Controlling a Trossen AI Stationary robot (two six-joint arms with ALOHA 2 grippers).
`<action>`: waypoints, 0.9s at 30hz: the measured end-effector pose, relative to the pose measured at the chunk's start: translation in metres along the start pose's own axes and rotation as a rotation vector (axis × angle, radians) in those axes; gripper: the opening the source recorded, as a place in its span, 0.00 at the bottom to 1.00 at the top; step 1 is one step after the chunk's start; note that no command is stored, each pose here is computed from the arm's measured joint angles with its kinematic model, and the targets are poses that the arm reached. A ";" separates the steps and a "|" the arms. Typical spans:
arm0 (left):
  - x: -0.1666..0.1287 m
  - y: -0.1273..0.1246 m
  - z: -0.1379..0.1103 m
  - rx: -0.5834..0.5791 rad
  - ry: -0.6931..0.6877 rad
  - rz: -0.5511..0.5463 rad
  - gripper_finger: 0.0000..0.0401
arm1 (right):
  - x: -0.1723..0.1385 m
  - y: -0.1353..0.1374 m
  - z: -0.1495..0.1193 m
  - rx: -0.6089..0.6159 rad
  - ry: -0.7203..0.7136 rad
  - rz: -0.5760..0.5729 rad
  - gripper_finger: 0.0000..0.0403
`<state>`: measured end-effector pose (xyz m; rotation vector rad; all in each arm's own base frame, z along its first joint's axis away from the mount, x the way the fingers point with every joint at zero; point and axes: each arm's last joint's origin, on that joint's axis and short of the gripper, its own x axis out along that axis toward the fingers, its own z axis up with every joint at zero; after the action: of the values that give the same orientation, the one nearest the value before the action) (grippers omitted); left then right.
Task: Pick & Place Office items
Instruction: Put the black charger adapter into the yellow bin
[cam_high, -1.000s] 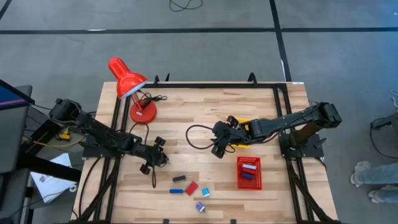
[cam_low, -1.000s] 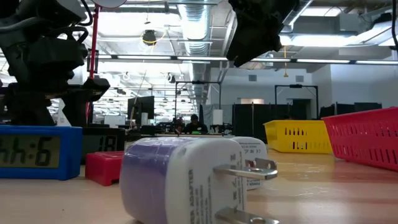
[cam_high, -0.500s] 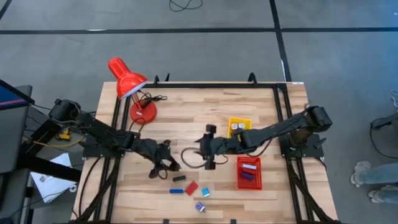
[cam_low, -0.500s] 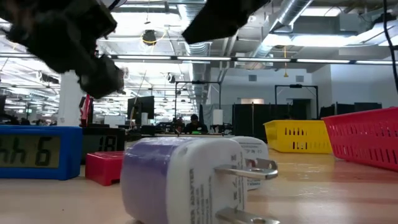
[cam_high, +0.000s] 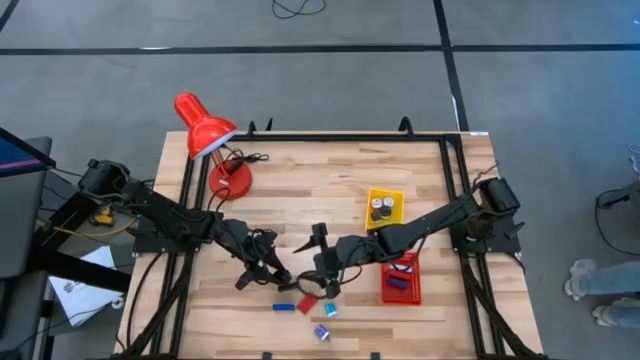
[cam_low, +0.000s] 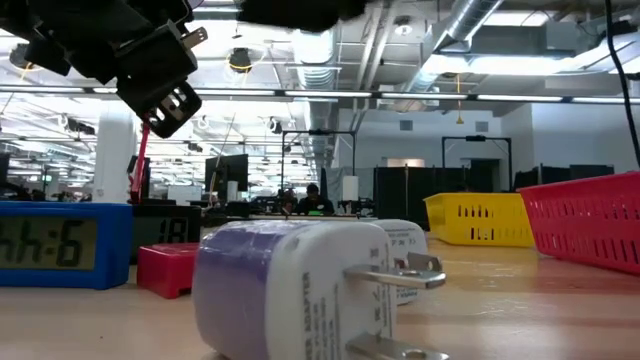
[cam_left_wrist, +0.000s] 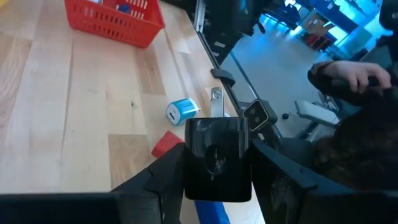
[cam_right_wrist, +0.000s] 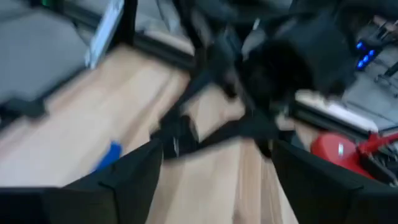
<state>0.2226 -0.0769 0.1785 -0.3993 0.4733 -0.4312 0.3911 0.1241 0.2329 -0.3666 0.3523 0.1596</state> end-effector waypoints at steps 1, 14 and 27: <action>0.000 0.000 0.000 -0.002 -0.002 -0.001 0.38 | 0.000 0.000 0.003 0.012 -0.023 -0.004 0.75; 0.000 0.000 0.001 0.005 -0.009 -0.004 0.37 | 0.015 0.015 0.000 -0.013 -0.064 0.090 0.76; -0.001 0.004 0.004 -0.024 -0.026 0.009 0.38 | 0.056 0.027 0.000 -0.116 0.063 0.120 0.76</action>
<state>0.2248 -0.0725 0.1802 -0.4256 0.4550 -0.4113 0.4372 0.1538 0.2036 -0.4662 0.4291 0.2876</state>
